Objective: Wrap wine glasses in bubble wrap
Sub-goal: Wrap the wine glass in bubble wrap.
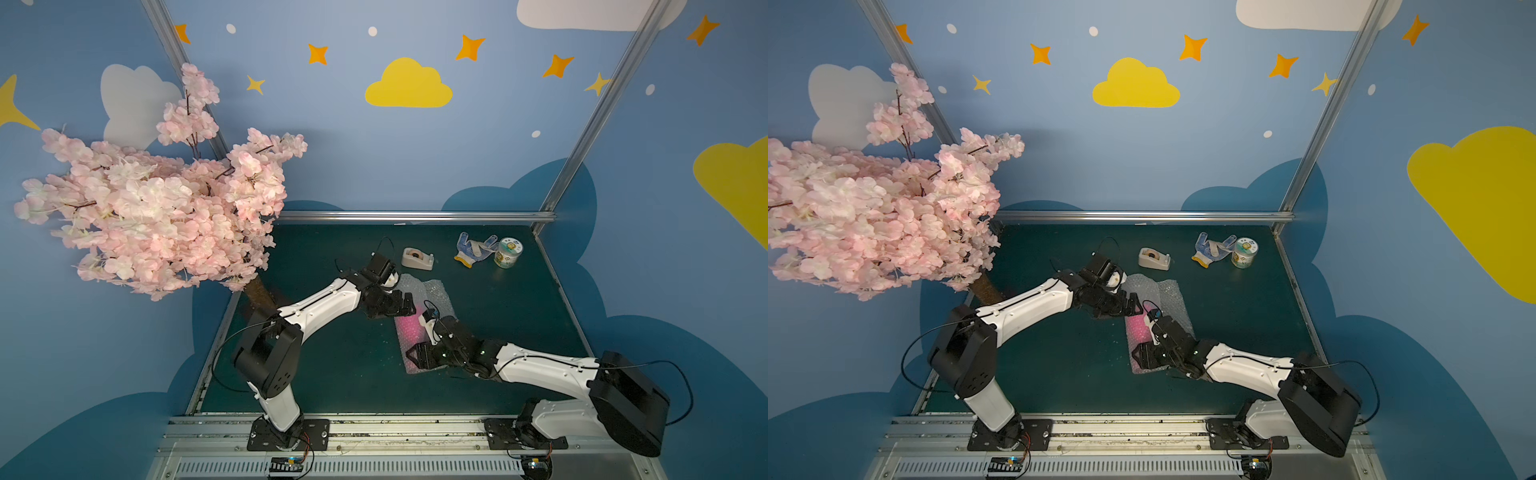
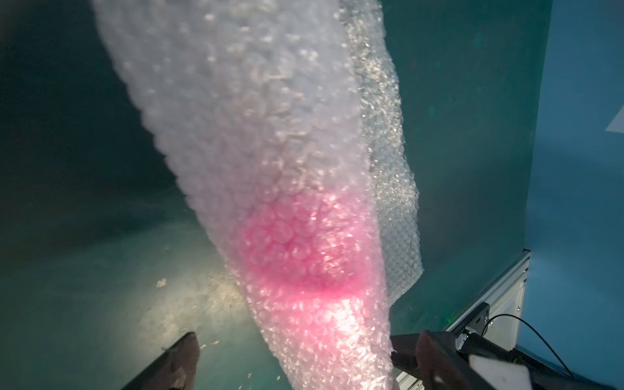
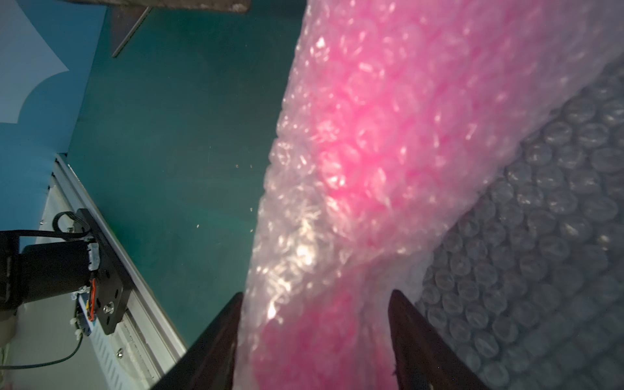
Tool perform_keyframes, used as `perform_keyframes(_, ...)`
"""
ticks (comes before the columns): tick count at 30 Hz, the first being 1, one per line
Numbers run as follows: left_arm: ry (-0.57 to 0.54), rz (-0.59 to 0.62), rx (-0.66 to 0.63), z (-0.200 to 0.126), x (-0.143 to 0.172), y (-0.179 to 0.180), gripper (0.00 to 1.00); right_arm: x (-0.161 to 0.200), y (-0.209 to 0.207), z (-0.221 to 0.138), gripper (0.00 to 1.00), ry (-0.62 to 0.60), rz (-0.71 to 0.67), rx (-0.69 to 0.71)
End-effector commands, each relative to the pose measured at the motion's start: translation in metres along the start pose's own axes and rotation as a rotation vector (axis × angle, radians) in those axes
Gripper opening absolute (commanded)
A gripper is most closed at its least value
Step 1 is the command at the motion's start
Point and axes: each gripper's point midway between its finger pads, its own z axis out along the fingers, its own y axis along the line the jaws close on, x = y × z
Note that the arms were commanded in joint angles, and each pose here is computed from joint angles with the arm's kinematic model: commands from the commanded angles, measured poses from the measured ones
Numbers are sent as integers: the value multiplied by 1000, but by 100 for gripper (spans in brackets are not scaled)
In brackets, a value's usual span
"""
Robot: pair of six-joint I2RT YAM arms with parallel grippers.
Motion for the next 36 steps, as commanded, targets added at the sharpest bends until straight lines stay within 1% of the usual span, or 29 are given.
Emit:
perform_keyframes(1, -42, 55, 10, 15, -12, -8, 100, -2, 13, -2, 66, 18, -33, -112)
perform_keyframes(5, -42, 34, -65, 32, -13, 8, 100, -6, 14, -4, 65, 10, -25, -150)
perform_keyframes(9, -45, 23, -165, 37, -13, 23, 99, -10, 11, -7, 65, 1, -3, -162)
perform_keyframes(12, -55, 9, -179, 36, -13, 25, 99, -9, 7, -5, 64, 21, 2, -159)
perform_keyframes(16, -43, 22, -211, 38, -13, 26, 99, -8, 5, -4, 64, 30, 11, -166)
perform_keyframes(19, -7, 36, -281, 47, -8, 32, 99, -13, 7, -12, 66, 20, 17, -174)
perform_keyframes(22, 22, 41, -336, 53, -3, 35, 98, -22, 8, -28, 72, 12, 36, -185)
perform_keyframes(25, 30, 33, -363, 56, -3, 37, 96, -27, 1, -45, 75, -1, 86, -171)
perform_keyframes(29, 53, 35, -394, 58, -4, 38, 95, -29, -22, -61, 76, -19, 170, -98)
perform_keyframes(33, 79, 59, -444, 59, -5, 36, 94, -36, -69, -73, 76, -81, 280, 69)
perform_keyframes(36, 109, 51, -488, 59, -3, 39, 94, -34, -109, -78, 73, -81, 397, 195)
